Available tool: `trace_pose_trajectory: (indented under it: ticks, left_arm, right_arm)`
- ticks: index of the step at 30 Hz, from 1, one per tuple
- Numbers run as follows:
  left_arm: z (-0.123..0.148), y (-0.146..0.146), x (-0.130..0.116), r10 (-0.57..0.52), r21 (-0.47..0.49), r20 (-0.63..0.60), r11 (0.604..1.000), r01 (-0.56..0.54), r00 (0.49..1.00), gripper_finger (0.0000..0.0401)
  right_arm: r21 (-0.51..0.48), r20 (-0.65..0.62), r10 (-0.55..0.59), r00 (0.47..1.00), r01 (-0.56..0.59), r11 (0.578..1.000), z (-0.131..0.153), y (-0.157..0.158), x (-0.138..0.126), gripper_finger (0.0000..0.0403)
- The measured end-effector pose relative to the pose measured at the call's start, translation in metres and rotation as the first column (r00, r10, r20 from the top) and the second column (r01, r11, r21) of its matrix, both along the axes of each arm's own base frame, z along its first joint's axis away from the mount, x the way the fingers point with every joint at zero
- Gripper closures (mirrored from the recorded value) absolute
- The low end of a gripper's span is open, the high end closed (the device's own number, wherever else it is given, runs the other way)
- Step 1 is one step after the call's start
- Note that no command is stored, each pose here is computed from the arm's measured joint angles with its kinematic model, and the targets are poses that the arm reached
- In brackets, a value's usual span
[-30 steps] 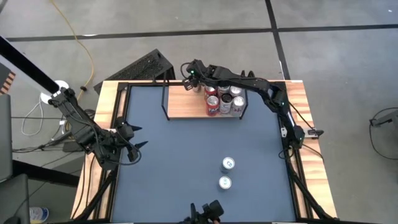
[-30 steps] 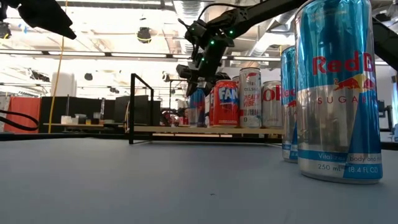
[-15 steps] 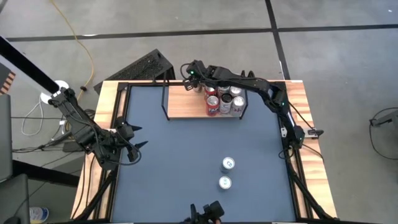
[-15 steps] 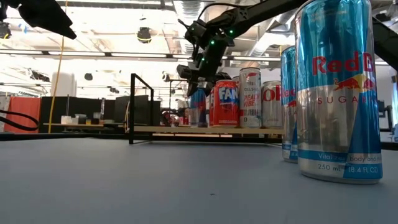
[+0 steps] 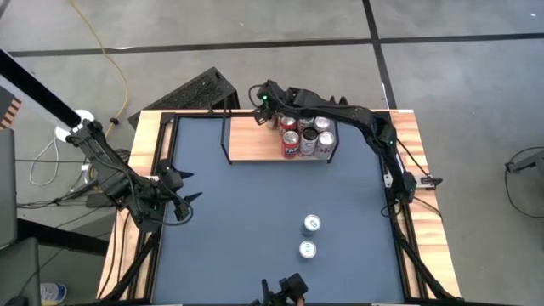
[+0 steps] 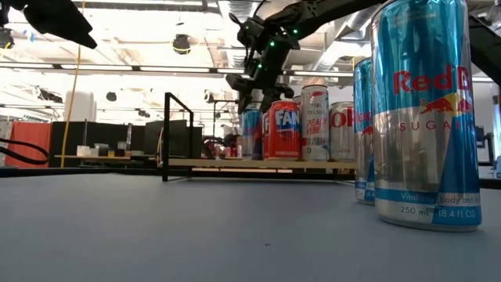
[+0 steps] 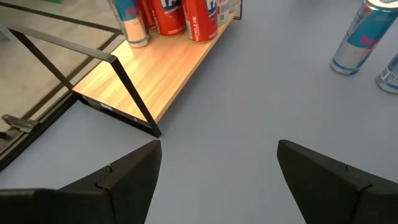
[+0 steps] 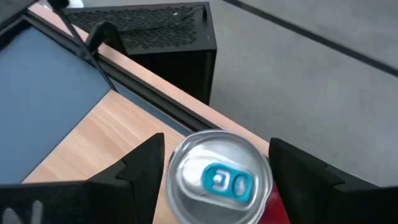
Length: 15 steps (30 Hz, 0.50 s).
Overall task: Place canned beverage on shelf
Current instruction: Put the left blue soda can on the shelf, then put the top blue soda can on the shelf aligned with the other blue soda can
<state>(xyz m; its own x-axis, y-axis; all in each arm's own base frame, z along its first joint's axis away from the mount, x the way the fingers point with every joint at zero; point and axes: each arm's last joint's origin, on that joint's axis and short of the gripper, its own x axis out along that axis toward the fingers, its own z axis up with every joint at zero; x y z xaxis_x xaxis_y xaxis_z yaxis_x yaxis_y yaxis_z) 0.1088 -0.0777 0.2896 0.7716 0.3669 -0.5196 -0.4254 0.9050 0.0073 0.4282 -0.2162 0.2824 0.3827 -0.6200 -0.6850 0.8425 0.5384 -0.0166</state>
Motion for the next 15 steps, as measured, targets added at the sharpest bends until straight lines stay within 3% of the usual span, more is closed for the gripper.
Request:
trace_pose_trajectory:
  ticks: [6, 15]
  left_arm:
    - [0.0, 0.0, 0.0, 0.006, 0.002, 0.007, 1.0, -0.006, 1.0, 0.009]
    - [0.0, 0.0, 0.0, 0.011, -0.007, 0.013, 1.0, -0.011, 1.0, 0.009]
  right_arm:
    - [0.027, 0.004, 0.012, 1.0, -0.012, 1.0, -0.002, -0.006, -0.002, 0.0131]
    - [-0.042, 0.047, 0.024, 0.999, -0.022, 0.999, 0.021, -0.007, -0.007, 0.0131]
